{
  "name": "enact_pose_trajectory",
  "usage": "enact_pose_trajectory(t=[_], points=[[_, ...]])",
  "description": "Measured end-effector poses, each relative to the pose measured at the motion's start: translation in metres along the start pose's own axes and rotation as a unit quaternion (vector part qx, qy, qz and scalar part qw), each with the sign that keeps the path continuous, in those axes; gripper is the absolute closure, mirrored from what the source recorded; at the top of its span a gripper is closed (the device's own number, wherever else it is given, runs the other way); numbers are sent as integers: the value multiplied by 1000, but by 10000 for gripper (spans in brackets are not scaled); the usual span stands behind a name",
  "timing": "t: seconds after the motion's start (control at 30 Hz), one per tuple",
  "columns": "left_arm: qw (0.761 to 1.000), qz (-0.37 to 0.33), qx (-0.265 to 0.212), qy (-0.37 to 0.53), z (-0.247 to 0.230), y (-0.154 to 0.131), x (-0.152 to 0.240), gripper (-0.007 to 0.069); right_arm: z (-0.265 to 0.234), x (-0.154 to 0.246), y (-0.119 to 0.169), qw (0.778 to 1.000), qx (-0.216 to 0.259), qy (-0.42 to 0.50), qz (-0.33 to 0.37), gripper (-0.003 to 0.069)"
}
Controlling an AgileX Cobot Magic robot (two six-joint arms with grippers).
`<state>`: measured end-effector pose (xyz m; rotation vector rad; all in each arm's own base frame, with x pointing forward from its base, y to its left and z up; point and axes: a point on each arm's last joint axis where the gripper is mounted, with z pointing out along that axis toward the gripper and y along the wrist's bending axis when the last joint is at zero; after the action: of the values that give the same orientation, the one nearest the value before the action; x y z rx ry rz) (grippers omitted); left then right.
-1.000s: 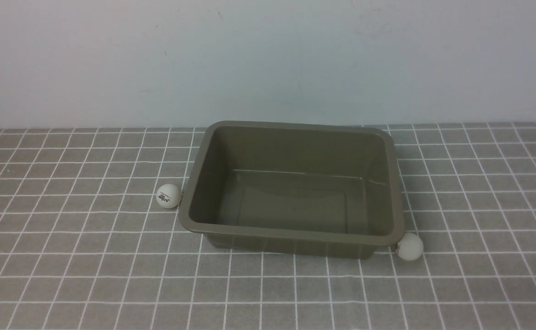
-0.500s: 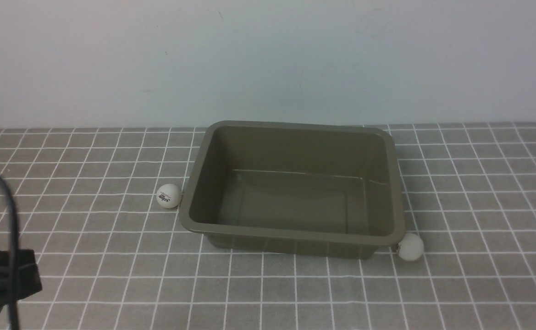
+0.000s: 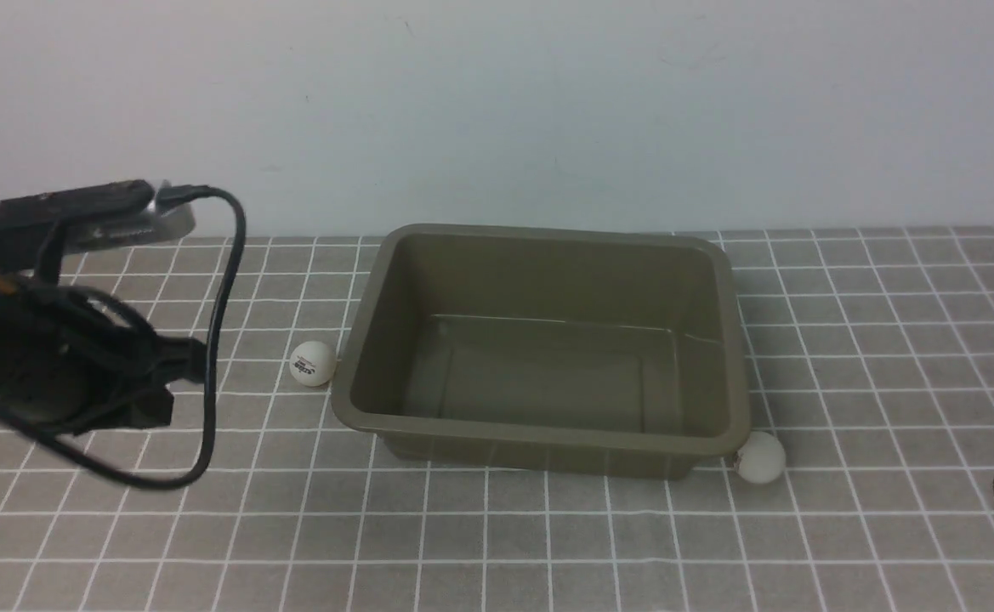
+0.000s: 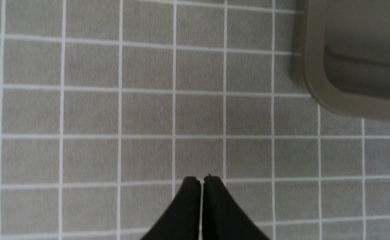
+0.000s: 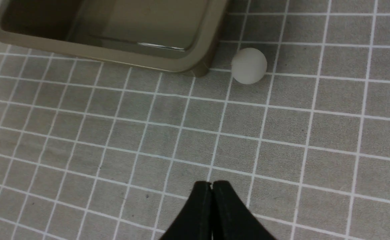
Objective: Put the table tennis balls into the box on the grey coffee tablecloth.
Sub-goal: 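Reach for and grasp a ping pong ball on the table beside the basket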
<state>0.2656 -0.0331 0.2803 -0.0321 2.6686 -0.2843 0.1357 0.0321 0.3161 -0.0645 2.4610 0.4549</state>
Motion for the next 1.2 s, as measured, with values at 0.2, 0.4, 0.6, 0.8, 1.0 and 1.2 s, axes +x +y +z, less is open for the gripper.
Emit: enact_pose_trajectory(t=[0.2,0.4,0.6,0.8,1.0,1.2], points=[[998,56,15,19,45,-3,-53,532,7,-10,-3,1000,10,4,2,669],[997,66,37,31,88,-4,-85,292,7,-15,-4,1000,15,-26,4,667],[996,66,35,52,142,3,-102,91,8,-18,-5,999,17,-36,6,667],[995,61,34,76,177,9,-103,60,8,-18,-5,999,17,-39,6,666],[993,59,33,101,200,14,-97,152,7,-24,-6,998,21,-66,7,662],[989,76,24,121,192,13,-102,275,16,-44,-7,998,22,-51,5,656]])
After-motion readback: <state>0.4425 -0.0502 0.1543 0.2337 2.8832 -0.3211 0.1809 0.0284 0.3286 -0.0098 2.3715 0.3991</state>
